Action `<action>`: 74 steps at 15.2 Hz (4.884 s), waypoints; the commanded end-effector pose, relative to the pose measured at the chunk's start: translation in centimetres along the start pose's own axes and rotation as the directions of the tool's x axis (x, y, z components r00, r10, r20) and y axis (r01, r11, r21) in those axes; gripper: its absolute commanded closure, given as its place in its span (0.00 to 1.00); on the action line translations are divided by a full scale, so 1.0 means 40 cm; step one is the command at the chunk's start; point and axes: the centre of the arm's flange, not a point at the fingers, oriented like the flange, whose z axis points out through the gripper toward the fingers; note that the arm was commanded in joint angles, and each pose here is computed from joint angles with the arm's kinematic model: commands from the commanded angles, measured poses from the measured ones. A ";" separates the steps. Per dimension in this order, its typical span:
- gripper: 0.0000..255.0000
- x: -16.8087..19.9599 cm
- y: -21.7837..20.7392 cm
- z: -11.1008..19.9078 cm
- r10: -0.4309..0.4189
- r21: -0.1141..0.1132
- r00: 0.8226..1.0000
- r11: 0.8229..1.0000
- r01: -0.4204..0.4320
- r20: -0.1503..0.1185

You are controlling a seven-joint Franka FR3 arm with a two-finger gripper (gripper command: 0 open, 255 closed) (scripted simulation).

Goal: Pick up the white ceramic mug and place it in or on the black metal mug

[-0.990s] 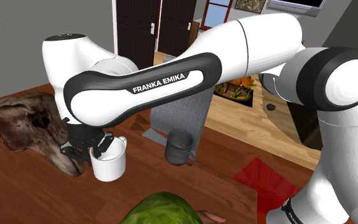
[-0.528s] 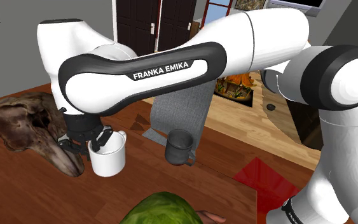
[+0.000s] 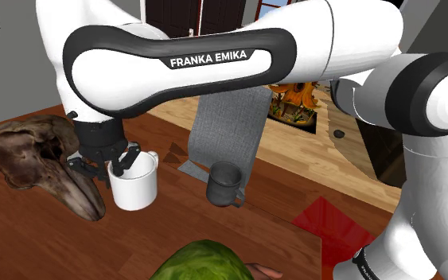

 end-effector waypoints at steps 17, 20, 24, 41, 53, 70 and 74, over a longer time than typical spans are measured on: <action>1.00 -0.013 0.003 -0.237 0.000 0.000 1.000 1.000 0.000 0.000; 1.00 -0.022 0.035 -0.258 0.000 0.000 1.000 1.000 0.000 0.000; 1.00 -0.054 0.163 -0.266 0.000 0.000 1.000 1.000 0.000 0.000; 1.00 -0.171 0.631 -0.270 0.000 0.000 1.000 1.000 0.000 0.000; 1.00 -0.163 0.629 -0.112 0.000 0.000 1.000 1.000 0.000 0.000; 0.00 -0.161 0.629 -0.066 0.000 0.000 1.000 1.000 0.000 0.000; 0.00 -0.161 0.629 -0.191 0.000 0.000 1.000 1.000 0.000 0.000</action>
